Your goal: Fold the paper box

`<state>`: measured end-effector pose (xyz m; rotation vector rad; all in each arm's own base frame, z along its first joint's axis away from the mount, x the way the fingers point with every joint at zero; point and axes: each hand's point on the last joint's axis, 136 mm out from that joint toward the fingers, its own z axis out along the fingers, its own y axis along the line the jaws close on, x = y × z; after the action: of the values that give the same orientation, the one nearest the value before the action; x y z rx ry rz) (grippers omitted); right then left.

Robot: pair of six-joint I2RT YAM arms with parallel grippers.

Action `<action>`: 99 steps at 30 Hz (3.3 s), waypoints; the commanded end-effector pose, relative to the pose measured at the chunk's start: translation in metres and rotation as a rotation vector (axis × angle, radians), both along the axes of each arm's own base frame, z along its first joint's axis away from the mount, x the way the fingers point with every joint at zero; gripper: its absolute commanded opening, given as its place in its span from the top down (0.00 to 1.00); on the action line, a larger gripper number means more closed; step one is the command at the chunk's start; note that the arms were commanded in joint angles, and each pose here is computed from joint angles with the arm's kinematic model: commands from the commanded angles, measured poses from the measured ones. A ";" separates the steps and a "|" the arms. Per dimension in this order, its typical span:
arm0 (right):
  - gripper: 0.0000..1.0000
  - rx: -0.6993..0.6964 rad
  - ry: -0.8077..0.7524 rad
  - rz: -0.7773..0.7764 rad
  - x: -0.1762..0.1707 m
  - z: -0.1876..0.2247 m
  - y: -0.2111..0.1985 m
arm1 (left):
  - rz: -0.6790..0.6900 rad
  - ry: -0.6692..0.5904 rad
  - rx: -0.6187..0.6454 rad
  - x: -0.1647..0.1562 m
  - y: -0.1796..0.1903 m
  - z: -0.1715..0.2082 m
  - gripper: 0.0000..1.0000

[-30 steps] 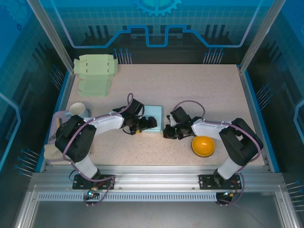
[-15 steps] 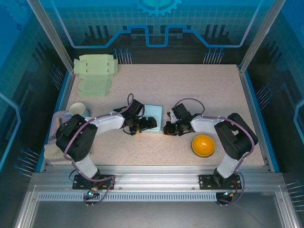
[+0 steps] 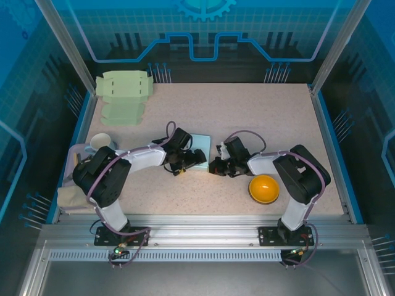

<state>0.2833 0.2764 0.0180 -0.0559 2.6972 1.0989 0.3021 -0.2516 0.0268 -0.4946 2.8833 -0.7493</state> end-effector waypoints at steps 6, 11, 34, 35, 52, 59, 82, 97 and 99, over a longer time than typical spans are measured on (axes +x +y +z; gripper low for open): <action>1.00 0.356 -0.262 0.288 -0.016 0.108 0.069 | -0.188 0.068 -0.179 -0.032 -0.084 -0.024 0.05; 1.00 0.203 -0.235 0.218 -0.009 0.085 0.052 | -0.191 0.050 -0.111 -0.029 -0.070 -0.026 0.05; 0.97 -0.350 -0.147 -0.035 -0.004 0.051 -0.084 | -0.087 -0.057 0.187 -0.003 0.033 0.014 0.01; 0.98 -0.347 -0.152 -0.048 -0.001 0.053 -0.088 | -0.089 -0.074 0.195 -0.002 0.037 0.021 0.01; 1.00 -0.200 -0.128 -0.057 0.082 0.068 -0.079 | -0.133 -0.236 0.124 0.085 0.027 0.064 0.01; 1.00 -0.203 -0.082 -0.071 0.093 0.056 -0.077 | -0.154 -0.227 0.107 0.116 0.008 0.049 0.01; 1.00 -0.050 -0.128 -0.154 0.107 0.021 -0.085 | -0.344 -0.186 0.008 0.128 -0.090 0.017 0.01; 0.99 0.193 -0.203 -0.107 0.086 0.045 -0.040 | -0.360 -0.160 -0.060 0.108 -0.127 0.028 0.02; 0.94 0.108 -0.187 -0.123 0.079 0.040 -0.052 | -0.322 -0.170 -0.028 0.122 -0.109 0.034 0.02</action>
<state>0.3826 0.1948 0.0355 0.1736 2.4507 1.0758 0.4434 -0.3172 0.0397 -0.0504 2.8115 -0.6193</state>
